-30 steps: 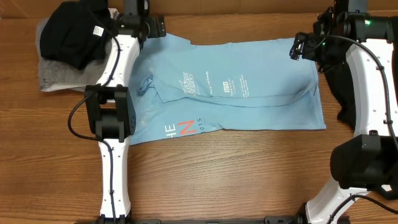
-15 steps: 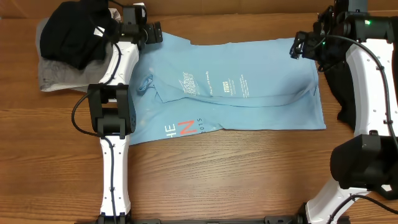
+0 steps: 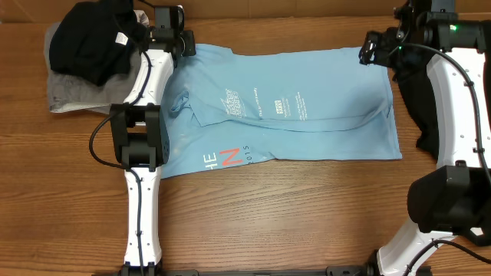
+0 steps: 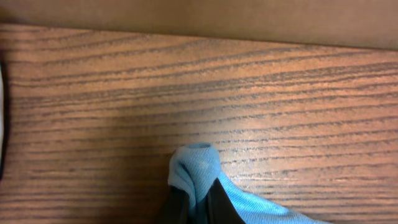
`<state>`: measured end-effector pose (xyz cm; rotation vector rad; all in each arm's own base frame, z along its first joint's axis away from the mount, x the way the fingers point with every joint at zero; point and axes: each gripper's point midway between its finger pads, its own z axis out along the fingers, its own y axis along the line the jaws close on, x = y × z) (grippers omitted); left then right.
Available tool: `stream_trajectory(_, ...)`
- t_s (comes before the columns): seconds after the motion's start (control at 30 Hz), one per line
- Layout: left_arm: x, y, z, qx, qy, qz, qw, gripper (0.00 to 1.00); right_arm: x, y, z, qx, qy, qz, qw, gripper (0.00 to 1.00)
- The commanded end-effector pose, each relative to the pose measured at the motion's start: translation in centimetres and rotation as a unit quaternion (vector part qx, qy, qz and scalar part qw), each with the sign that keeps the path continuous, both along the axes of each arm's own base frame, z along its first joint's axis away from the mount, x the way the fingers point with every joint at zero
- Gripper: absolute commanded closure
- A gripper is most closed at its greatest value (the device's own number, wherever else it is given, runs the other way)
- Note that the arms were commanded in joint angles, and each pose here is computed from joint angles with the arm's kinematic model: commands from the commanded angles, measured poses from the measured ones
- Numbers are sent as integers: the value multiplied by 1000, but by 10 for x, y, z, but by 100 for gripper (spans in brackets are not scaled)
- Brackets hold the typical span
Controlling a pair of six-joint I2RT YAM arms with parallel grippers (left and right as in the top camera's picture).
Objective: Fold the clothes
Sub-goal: 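Grasp the shirt's top left and top right corners with both grippers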
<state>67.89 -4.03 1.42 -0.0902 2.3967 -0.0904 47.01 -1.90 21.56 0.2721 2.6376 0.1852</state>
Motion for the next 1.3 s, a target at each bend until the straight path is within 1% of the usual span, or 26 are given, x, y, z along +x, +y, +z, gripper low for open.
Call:
stream_trajectory(0.0, -1, -5, 34, 0, -13, -7, 1000, 96, 9, -5, 7, -11, -22, -4, 1000, 0)
stream_trajectory(0.13, -9, -11, 86, -10, -29, -13, 999, 96, 26, -14, 9, -34, -49, -16, 998, 0)
stream_trajectory(0.23, -19, -20, 118, -20, -32, -24, 999, 96, 43, -16, -3, -35, -59, -15, 998, 0)
stream_trajectory(0.3, -28, -28, 138, -25, -33, -34, 999, 96, 61, -18, -24, -37, -61, -12, 997, 0)
stream_trajectory(0.4, -38, -40, 148, -31, -26, -47, 998, 96, 80, -20, -55, -43, -57, -7, 997, 0)
stream_trajectory(0.5, -45, -53, 148, -30, -16, -58, 998, 96, 100, -33, -92, -70, -55, -23, 996, 0)
stream_trajectory(0.73, -58, -72, 139, -25, 12, -72, 997, 96, 133, -53, -152, -115, -67, -38, 990, 0)
stream_trajectory(0.8, -60, -74, 137, -23, 17, -75, 997, 96, 139, -57, -163, -121, -73, -43, 989, 1)
stream_trajectory(0.93, -63, -70, 134, -12, 26, -67, 997, 96, 149, -61, -179, -123, -85, -48, 988, 5)
stream_trajectory(1.03, -65, -70, 132, -12, 30, -67, 997, 96, 153, -68, -187, -123, -93, -54, 987, 9)
stream_trajectory(1.27, -70, -69, 128, -11, 43, -67, 997, 96, 159, -87, -204, -115, -104, -66, 986, 16)
